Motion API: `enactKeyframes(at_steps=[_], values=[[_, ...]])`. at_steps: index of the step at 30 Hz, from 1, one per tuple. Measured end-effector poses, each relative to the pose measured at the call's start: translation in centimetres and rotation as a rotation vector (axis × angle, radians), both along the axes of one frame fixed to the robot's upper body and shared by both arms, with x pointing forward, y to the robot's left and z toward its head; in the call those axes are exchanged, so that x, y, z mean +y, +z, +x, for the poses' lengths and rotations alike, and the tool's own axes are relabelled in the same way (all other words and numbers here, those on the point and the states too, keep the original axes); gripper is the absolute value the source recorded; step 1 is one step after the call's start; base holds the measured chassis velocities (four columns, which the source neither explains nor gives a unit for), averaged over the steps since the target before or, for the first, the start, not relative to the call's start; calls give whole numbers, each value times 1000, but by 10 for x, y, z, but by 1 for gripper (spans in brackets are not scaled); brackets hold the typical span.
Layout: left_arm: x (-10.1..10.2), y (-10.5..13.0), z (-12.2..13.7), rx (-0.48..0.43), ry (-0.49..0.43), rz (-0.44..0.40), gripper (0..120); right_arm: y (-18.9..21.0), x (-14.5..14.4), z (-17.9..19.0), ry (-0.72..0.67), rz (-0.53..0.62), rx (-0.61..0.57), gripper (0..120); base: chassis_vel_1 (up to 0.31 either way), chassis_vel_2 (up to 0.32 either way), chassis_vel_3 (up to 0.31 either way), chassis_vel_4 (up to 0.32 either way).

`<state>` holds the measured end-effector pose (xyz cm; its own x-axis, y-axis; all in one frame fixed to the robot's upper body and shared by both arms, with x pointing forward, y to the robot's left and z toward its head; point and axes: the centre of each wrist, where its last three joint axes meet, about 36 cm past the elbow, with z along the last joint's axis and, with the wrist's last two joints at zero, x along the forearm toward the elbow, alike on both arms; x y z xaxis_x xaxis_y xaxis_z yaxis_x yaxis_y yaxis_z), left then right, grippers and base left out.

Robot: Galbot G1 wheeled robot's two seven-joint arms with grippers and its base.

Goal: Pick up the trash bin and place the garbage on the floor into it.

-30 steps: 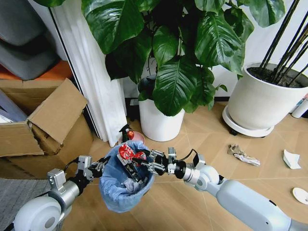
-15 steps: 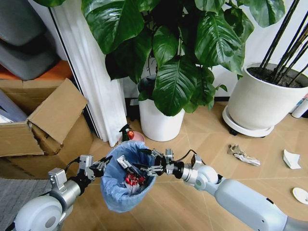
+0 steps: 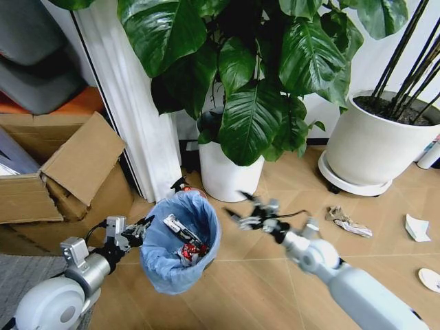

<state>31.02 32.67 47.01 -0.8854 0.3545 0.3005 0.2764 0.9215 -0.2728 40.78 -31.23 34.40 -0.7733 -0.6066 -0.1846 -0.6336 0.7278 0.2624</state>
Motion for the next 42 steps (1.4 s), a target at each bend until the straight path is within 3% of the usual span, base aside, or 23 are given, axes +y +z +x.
enactKeyframes(at_steps=[3, 4, 7, 8, 13, 18, 42], values=[[0, 0, 0, -1, 2, -1, 0, -1, -3, -3, -15, -5, 4, 100, 0, 0, 0, 0], [-2, -1, -4, -14, 21, -11, 0, -12, -48, -45, -198, -90, 75, 100, 0, 0, 0, 0], [-3, -2, -5, -19, 23, -12, 0, -19, -57, -60, -247, -130, 88, 100, 0, 0, 0, 0], [-5, -5, -9, -35, 38, -11, 0, -33, -75, -89, -410, -192, 83, 100, 0, 0, 0, 0], [-4, -14, -13, -35, 54, -3, 0, -60, -73, -136, -560, -152, 117, 100, 0, 0, 0, 0], [-6, -15, -14, -37, 60, -7, 0, -73, -69, -157, -616, -121, 137, 100, 0, 0, 0, 0], [-14, -11, -24, -40, 46, -13, 0, -86, -57, -150, -621, -71, 165, 100, -30, -25, 26, 27]])
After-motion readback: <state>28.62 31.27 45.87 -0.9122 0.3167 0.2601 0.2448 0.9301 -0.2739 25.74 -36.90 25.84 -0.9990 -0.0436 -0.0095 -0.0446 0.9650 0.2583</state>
